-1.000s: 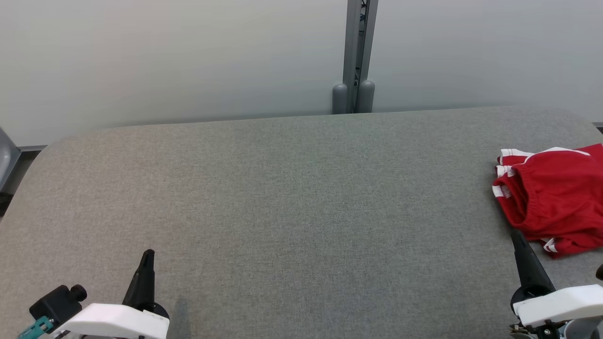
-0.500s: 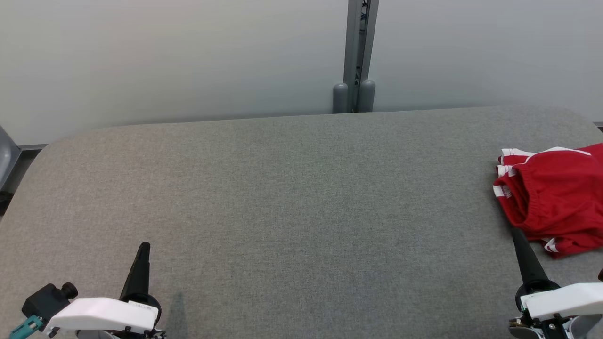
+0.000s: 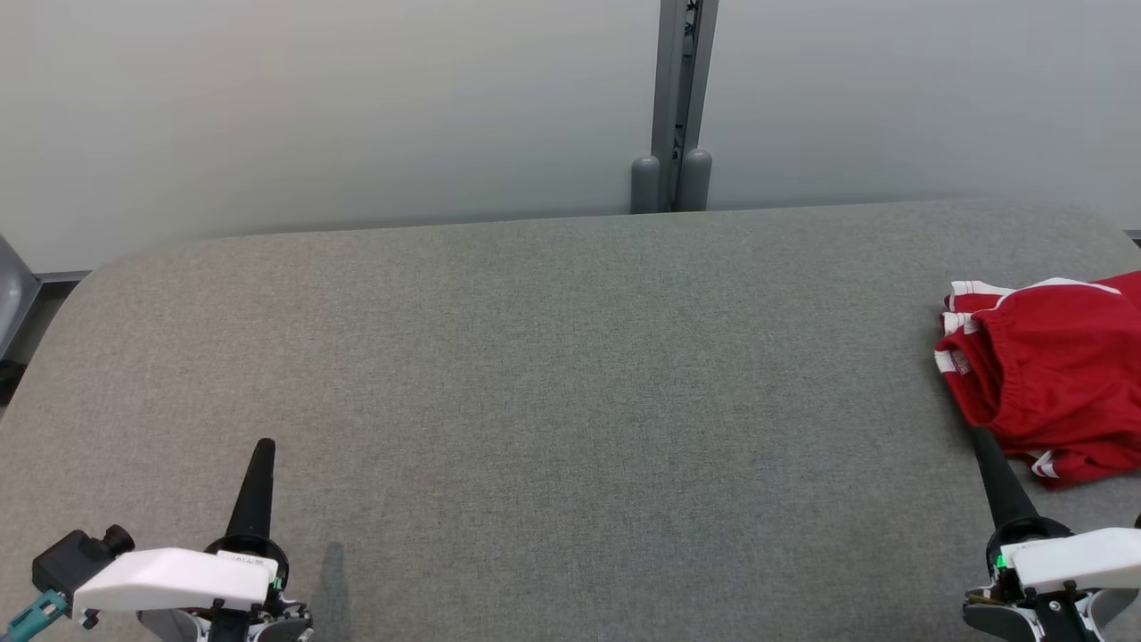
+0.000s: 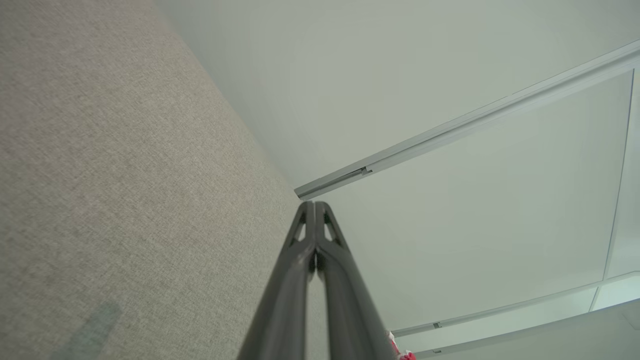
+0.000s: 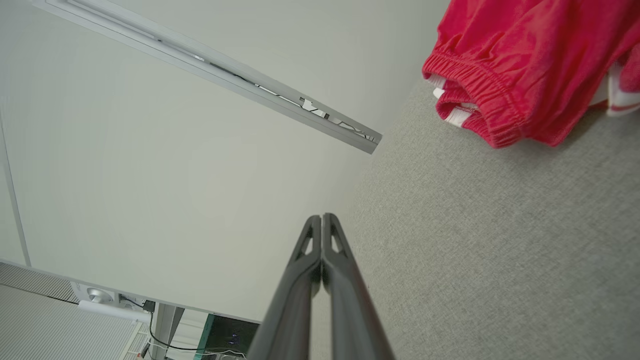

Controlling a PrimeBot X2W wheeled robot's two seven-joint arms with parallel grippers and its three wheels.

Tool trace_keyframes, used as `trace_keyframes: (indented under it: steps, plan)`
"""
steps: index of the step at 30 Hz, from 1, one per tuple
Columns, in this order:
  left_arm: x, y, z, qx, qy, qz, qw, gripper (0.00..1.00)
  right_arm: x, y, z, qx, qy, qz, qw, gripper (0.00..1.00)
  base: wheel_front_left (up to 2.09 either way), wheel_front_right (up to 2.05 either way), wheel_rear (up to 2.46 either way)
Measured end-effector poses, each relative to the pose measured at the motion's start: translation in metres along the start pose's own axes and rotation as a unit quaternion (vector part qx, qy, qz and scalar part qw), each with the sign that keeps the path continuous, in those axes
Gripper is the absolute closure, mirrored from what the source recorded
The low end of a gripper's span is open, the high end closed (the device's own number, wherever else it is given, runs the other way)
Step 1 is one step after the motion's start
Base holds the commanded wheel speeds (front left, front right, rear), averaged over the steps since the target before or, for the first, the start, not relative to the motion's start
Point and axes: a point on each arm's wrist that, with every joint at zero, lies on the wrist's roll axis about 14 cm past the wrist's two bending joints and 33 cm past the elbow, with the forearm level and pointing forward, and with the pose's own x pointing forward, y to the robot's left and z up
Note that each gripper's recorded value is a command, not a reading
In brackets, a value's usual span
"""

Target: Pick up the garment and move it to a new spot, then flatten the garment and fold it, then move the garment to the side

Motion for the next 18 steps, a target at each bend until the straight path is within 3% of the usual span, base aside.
trace_keyframes:
  steps: [18]
  plan:
    - [0.0046,-0.0040,0.0061,-0.079,-0.008,-0.016,0.997,1.00,0.0055,-0.0002,0.0013,0.078,-0.005,0.000,0.997,1.00,0.00,0.00,0.00]
